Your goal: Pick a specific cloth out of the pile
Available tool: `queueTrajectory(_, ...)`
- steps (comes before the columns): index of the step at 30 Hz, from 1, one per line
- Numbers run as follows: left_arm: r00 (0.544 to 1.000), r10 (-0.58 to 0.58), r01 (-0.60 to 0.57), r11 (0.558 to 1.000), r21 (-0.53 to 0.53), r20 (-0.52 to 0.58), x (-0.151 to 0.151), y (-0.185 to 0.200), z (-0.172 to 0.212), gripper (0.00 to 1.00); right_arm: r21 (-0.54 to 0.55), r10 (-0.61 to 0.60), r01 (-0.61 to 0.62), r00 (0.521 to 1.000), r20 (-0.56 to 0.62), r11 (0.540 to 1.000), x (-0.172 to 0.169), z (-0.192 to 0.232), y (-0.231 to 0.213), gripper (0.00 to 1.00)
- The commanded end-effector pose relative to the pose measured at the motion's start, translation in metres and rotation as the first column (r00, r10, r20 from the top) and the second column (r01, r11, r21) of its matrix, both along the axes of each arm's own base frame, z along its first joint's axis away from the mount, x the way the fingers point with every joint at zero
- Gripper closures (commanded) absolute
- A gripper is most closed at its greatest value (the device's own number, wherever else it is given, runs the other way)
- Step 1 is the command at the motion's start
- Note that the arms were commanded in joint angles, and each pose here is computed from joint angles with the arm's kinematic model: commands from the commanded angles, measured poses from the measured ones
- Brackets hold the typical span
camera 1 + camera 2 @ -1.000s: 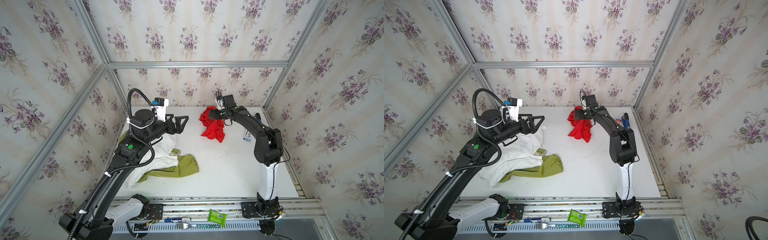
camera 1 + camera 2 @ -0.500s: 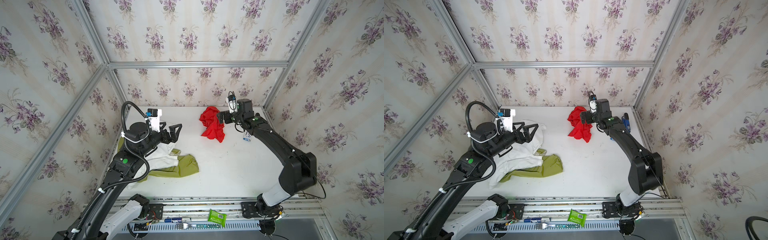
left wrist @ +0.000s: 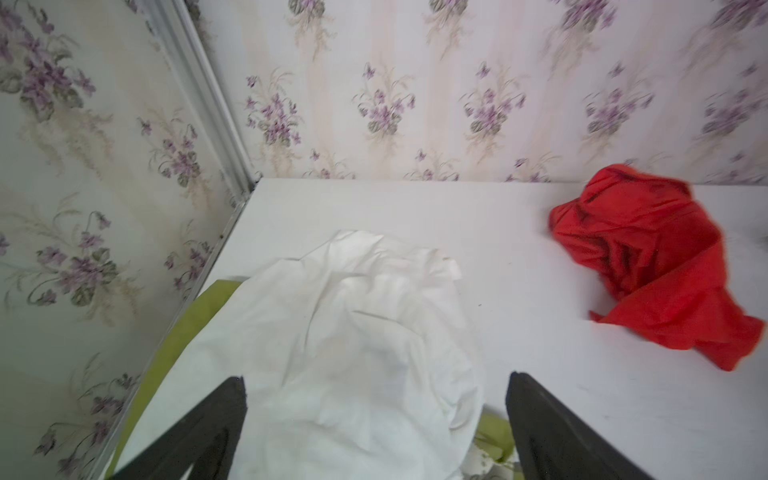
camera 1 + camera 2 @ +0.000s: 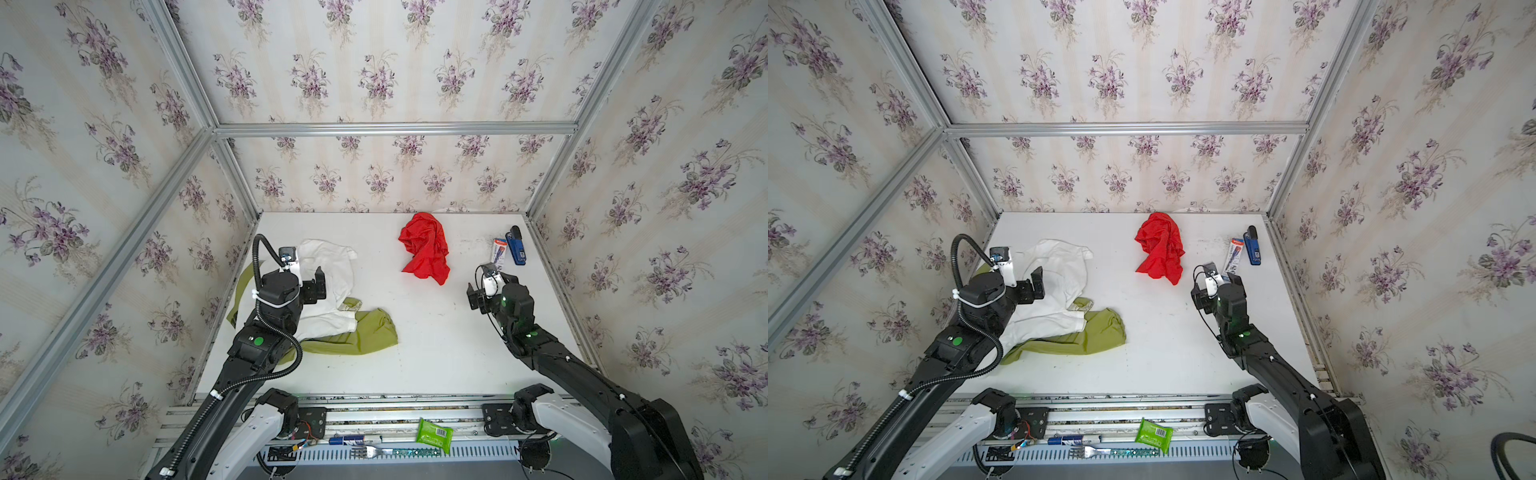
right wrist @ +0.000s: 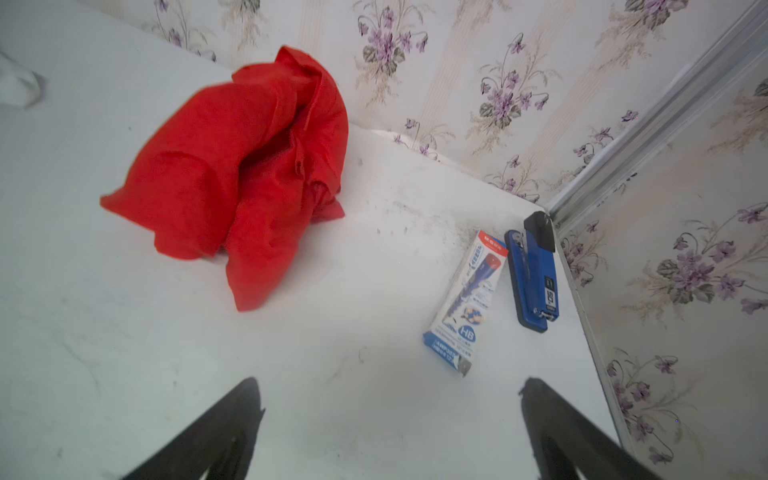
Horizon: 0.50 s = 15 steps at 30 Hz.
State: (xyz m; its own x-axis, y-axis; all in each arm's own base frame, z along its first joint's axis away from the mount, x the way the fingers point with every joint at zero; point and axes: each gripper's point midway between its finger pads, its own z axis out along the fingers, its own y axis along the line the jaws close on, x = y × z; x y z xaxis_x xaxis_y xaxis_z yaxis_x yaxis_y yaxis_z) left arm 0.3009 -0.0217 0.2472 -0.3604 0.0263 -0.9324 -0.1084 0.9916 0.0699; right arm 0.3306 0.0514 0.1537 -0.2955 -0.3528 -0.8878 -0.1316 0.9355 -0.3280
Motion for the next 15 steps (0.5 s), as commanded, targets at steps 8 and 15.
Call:
queueTrajectory(8,0.995,0.084,-0.089,0.990,0.109,0.047,0.018,0.028,-0.050,0.01,0.052,-0.151,0.145,0.979,0.136,0.988,0.015,0.001,-0.021,0.00)
queueTrajectory(15,0.997,0.070,-0.073,0.993,0.090,0.035,0.034,0.036,-0.064,0.01,0.064,-0.174,0.164,0.962,0.210,0.984,0.023,-0.016,-0.023,0.00)
